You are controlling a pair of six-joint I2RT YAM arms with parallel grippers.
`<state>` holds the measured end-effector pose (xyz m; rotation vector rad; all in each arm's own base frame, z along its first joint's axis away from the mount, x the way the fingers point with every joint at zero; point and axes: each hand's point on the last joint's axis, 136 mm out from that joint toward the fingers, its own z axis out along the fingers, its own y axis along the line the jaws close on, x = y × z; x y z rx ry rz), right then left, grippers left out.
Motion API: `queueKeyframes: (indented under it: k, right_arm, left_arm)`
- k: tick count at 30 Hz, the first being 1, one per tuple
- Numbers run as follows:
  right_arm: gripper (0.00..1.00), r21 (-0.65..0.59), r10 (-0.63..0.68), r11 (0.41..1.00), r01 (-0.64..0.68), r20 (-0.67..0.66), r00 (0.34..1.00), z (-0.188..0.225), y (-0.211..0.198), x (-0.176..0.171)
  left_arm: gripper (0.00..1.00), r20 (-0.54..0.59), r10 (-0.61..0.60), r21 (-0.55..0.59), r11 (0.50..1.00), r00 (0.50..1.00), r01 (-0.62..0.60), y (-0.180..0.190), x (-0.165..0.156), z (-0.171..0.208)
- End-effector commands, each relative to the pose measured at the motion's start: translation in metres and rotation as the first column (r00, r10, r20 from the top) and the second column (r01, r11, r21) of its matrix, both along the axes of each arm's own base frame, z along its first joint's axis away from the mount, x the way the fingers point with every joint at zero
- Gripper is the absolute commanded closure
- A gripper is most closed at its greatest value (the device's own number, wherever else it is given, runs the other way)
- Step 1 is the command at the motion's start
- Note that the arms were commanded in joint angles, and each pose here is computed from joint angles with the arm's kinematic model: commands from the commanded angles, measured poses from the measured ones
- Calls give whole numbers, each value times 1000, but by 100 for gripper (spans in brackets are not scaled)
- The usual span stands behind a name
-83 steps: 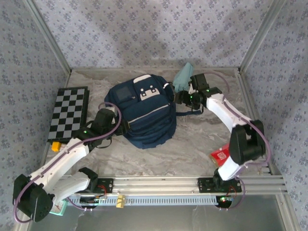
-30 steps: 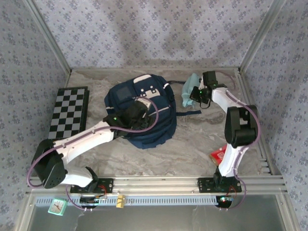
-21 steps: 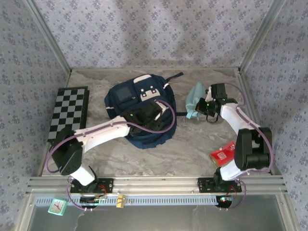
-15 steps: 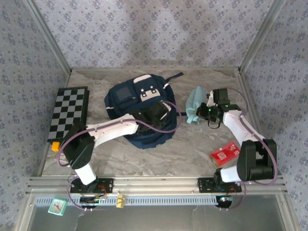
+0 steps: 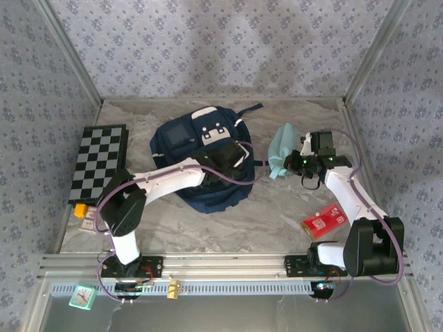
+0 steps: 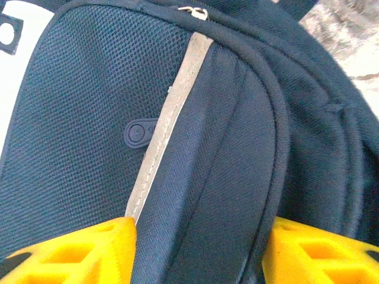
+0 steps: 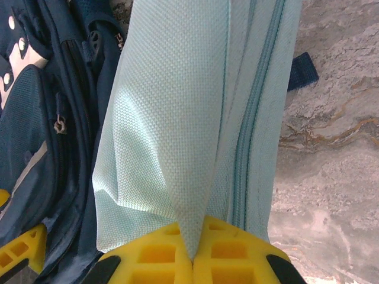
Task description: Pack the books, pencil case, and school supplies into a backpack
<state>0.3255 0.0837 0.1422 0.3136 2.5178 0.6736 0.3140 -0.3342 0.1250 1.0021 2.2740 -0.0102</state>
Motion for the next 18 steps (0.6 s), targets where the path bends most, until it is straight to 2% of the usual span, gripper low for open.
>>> queueKeyframes:
  k: [1,4,10,15,18]
  right_arm:
    - [100,25,6,1000,-6,16,1000,10,2,-5]
    - [100,20,11,1000,-11,21,1000,13,2,-5]
    - [100,18,6,1000,-6,22,1000,14,0,-7]
    - [100,22,-1,1000,0,26,1000,13,0,-6]
    - [100,24,1,1000,-2,27,1000,14,1,-6]
  left_arm:
    - [38,-51,-118,-96,989,992,112,-13,-28,22]
    - [32,-87,-142,-86,987,986,135,-15,-35,13]
    - [25,-133,-134,28,990,982,139,-12,-29,-14]
    - [25,-114,-122,36,991,986,126,-11,-17,-21]
    - [33,-101,-65,16,998,993,67,-3,3,-19]
